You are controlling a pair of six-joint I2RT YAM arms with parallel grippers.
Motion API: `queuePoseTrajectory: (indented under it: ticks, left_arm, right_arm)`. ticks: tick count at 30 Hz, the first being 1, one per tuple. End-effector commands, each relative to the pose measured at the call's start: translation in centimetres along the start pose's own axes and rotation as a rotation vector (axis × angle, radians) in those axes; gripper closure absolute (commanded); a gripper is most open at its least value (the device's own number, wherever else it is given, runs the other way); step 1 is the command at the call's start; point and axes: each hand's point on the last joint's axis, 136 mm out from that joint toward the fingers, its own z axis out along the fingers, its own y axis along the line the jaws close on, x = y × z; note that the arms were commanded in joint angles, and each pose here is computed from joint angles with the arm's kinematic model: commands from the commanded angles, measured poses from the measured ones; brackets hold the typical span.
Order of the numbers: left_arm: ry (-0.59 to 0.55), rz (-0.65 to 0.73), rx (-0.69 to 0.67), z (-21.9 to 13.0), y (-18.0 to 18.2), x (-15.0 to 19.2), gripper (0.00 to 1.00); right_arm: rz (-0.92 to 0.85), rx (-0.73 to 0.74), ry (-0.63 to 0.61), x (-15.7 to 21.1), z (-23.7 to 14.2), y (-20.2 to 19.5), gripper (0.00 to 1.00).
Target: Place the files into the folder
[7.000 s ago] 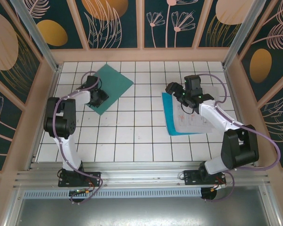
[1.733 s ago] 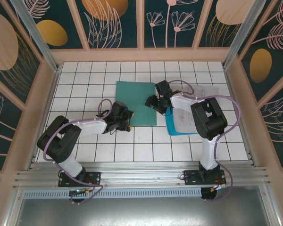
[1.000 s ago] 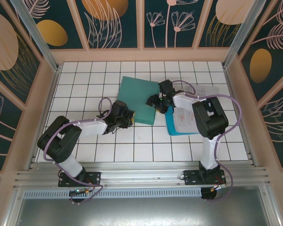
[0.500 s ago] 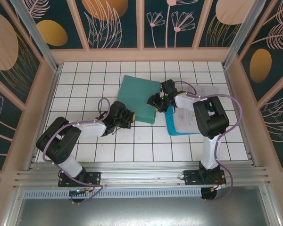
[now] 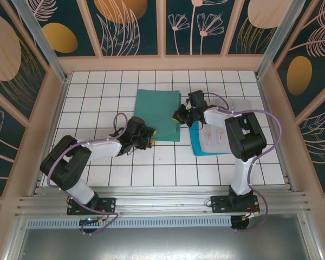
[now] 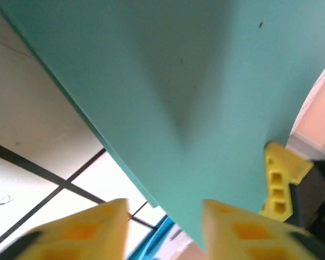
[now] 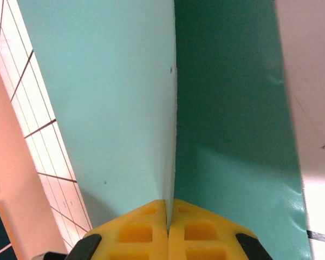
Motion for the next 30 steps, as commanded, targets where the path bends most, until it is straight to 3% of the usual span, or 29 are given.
queuePoseTrajectory:
  ticks: [1,5,10,12,16,23,30]
  left_arm:
    - [0.025,0.124,-0.043,-1.4,-0.9,0.9,0.47]
    - [-0.001,0.328,-0.098,-2.1,-2.1,0.3,0.44]
    - [0.066,0.837,-0.164,-1.3,-6.0,3.1,0.45]
    - [0.087,1.015,-0.239,-0.2,-5.6,4.0,0.46]
    - [0.014,1.331,-0.346,0.2,-6.2,5.1,0.44]
    - [-0.189,1.650,-0.516,1.1,-6.6,5.0,0.38]
    - [-0.400,1.712,-0.681,2.1,-7.2,2.5,0.39]
  right_arm:
    - [0.010,0.017,-0.015,0.1,-0.7,-0.3,1.00]
    - [0.024,0.018,-0.009,0.1,-0.8,0.0,1.00]
    - [0.049,0.025,0.010,-0.1,-0.9,0.7,1.00]
    - [0.052,0.026,0.019,-0.2,-0.9,1.1,1.00]
    - [0.061,0.033,0.046,-0.2,-0.8,1.6,1.00]
    - [0.065,0.016,0.067,-0.5,-0.8,2.7,1.00]
    - [0.078,0.010,0.078,-0.4,-0.8,2.9,1.00]
